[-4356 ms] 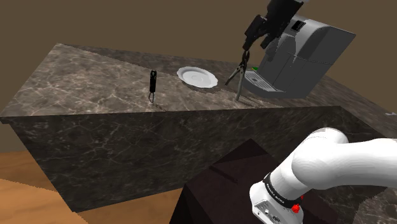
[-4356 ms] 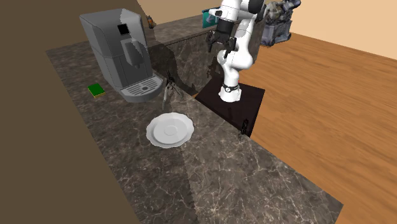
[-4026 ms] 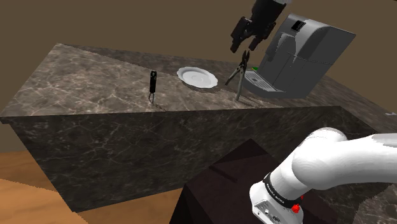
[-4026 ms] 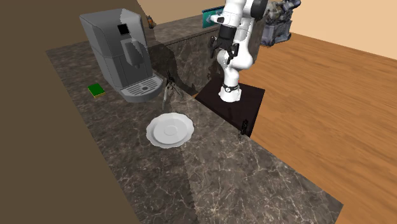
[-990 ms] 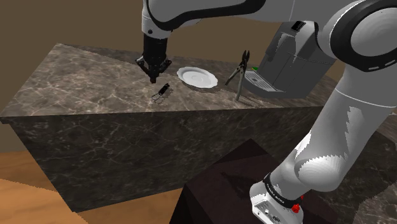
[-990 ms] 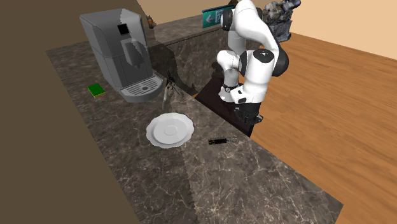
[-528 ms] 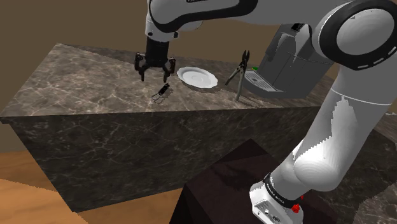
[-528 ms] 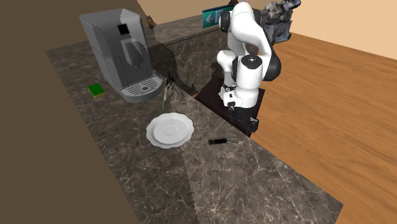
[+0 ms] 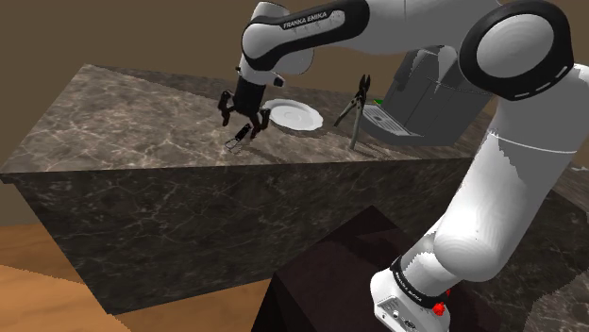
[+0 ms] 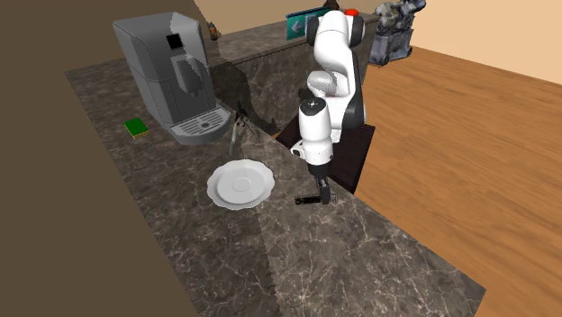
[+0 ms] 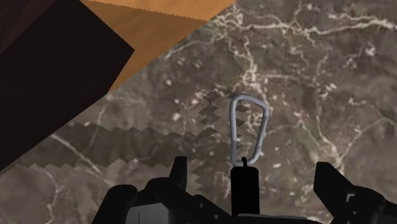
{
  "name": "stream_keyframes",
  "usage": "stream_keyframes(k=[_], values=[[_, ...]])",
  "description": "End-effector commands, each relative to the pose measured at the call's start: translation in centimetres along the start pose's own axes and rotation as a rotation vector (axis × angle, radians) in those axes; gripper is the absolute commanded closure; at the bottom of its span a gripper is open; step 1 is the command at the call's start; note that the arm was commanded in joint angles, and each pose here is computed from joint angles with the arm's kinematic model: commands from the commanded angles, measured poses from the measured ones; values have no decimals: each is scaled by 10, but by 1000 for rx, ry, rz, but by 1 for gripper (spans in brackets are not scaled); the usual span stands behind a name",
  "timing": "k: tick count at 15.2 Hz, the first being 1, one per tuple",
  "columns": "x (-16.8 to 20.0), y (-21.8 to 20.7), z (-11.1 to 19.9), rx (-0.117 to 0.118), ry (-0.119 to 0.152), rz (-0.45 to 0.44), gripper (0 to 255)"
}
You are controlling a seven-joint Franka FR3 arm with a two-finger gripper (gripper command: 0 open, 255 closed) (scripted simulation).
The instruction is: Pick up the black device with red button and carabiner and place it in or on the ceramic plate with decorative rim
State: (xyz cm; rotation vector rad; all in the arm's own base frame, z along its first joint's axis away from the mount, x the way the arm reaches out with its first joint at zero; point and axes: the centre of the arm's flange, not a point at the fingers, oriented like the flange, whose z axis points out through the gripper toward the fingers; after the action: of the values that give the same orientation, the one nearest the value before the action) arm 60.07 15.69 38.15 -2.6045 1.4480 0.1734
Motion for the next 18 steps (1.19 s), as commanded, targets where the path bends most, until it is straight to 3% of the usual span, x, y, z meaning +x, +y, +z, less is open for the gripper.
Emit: stream_keyframes(k=[1,5,12,13,18], values=[[2,0,11,3,-2,16,0],[2,0,30,3,-2,16,0],[2,0,30,3,-2,16,0],[2,0,30,3,-2,16,255],[3,-1,30,3,-2,17,255]])
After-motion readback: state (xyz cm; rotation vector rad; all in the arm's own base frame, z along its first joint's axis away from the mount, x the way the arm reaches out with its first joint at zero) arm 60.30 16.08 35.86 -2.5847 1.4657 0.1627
